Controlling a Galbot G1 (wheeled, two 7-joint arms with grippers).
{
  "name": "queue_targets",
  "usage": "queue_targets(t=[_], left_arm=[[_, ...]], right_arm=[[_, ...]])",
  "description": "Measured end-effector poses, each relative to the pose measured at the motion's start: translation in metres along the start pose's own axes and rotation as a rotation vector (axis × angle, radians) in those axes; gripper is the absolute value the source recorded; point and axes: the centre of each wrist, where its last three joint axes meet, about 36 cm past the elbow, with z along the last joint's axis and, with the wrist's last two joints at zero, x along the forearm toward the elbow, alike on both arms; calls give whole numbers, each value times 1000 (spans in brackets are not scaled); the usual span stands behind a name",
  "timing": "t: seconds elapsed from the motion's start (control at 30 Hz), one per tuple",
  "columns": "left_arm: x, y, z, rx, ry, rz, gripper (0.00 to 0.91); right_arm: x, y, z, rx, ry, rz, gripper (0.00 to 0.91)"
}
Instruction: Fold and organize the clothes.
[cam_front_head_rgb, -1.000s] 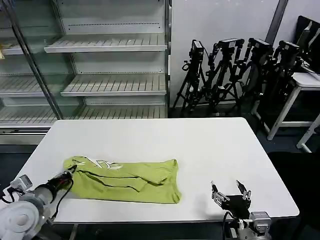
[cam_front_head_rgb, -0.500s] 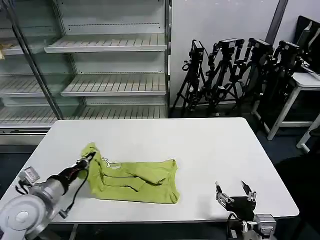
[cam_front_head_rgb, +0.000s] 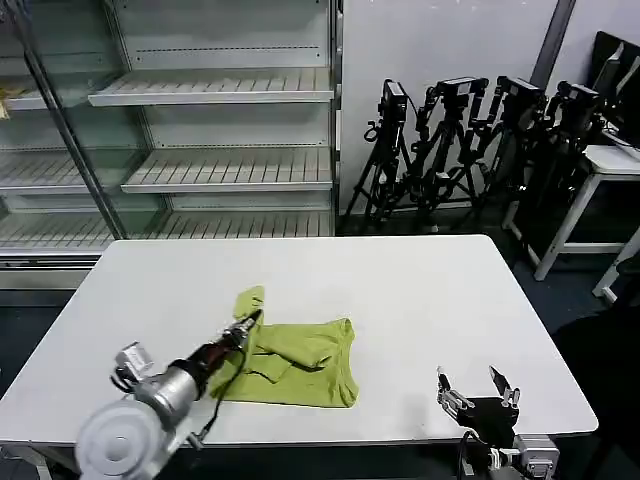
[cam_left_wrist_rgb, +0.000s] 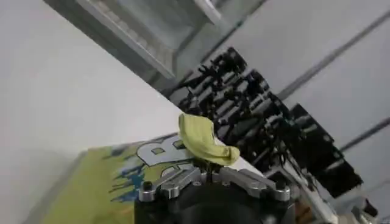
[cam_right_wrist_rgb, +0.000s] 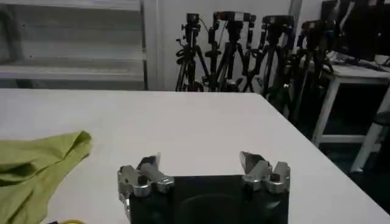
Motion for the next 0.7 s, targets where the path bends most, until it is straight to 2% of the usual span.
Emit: queue_targets(t=[0.17, 0.23, 0.27, 0.3, 0.33, 0.7], left_arm=[[-17, -9, 23, -50, 25, 16, 50], [-24, -11, 31, -73, 33, 17, 91], [-26, -13, 34, -81, 38, 18, 464], [-28, -13, 37, -93, 40, 17, 464], [-28, -14, 40, -107, 41, 16, 907], [-30, -26, 46, -181, 23, 20, 907]], right_arm=[[-1, 1, 1, 3, -3, -2, 907], [-1, 2, 1, 5, -5, -4, 907], [-1, 3, 1, 5, -5, -5, 907], [-1, 3, 1, 5, -6, -5, 907], [-1, 3, 1, 5, -7, -6, 907], [-4, 7, 5, 12, -5, -17, 907]])
